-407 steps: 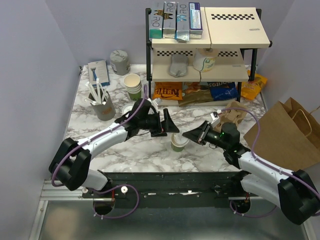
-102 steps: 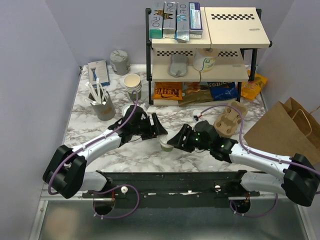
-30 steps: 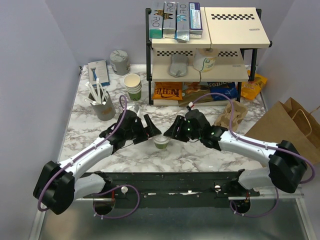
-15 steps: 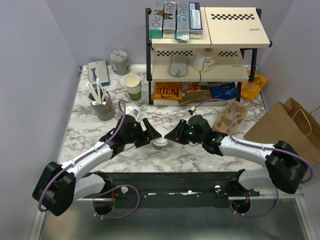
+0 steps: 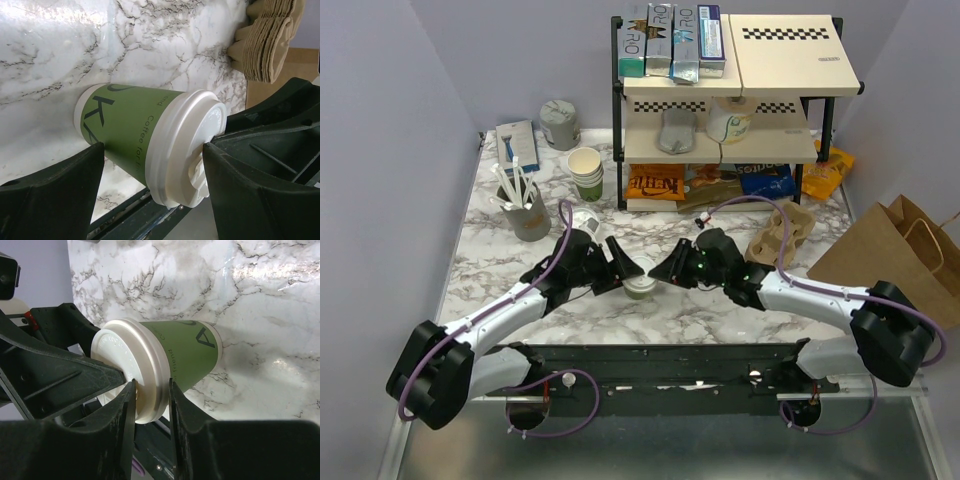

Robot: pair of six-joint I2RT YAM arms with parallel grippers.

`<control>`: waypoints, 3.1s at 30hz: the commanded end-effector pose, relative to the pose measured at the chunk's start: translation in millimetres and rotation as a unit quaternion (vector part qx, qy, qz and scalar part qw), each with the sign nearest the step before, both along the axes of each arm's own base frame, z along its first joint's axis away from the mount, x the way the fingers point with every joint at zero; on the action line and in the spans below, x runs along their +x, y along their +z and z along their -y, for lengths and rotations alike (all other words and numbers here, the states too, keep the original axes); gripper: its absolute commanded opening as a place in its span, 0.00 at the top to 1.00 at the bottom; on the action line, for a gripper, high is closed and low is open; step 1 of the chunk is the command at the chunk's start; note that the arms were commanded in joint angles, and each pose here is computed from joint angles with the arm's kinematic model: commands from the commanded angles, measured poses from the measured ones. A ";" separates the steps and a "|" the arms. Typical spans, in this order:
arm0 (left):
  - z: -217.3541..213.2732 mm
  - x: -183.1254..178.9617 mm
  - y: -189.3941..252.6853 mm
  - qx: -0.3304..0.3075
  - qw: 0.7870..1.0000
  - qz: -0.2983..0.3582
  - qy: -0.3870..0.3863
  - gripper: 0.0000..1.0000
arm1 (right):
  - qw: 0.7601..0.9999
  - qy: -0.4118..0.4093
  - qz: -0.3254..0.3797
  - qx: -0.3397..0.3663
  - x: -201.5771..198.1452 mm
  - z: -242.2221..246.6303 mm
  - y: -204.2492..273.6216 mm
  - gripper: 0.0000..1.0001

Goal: Pack the takeout coffee

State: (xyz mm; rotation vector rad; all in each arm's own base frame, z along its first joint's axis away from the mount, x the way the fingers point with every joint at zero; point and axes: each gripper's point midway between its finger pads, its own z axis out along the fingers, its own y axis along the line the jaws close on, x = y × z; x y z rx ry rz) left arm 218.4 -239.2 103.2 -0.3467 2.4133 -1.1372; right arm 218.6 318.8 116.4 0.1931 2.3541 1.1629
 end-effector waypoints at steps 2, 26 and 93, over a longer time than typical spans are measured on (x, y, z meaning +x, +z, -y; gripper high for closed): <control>-14.3 3.8 -4.7 0.038 0.999 -0.004 0.016 0.14 | 0.999 0.043 0.003 -0.009 -1.7 -13.0 4.8 0.65; -127.2 -15.7 -15.8 0.127 0.978 -0.041 0.160 0.17 | 0.988 0.154 0.013 -0.007 -7.9 -139.1 24.2 0.55; -156.5 -13.7 142.4 0.156 0.960 0.138 0.189 0.01 | 0.860 -0.386 -0.058 -0.328 50.2 318.0 -36.7 0.52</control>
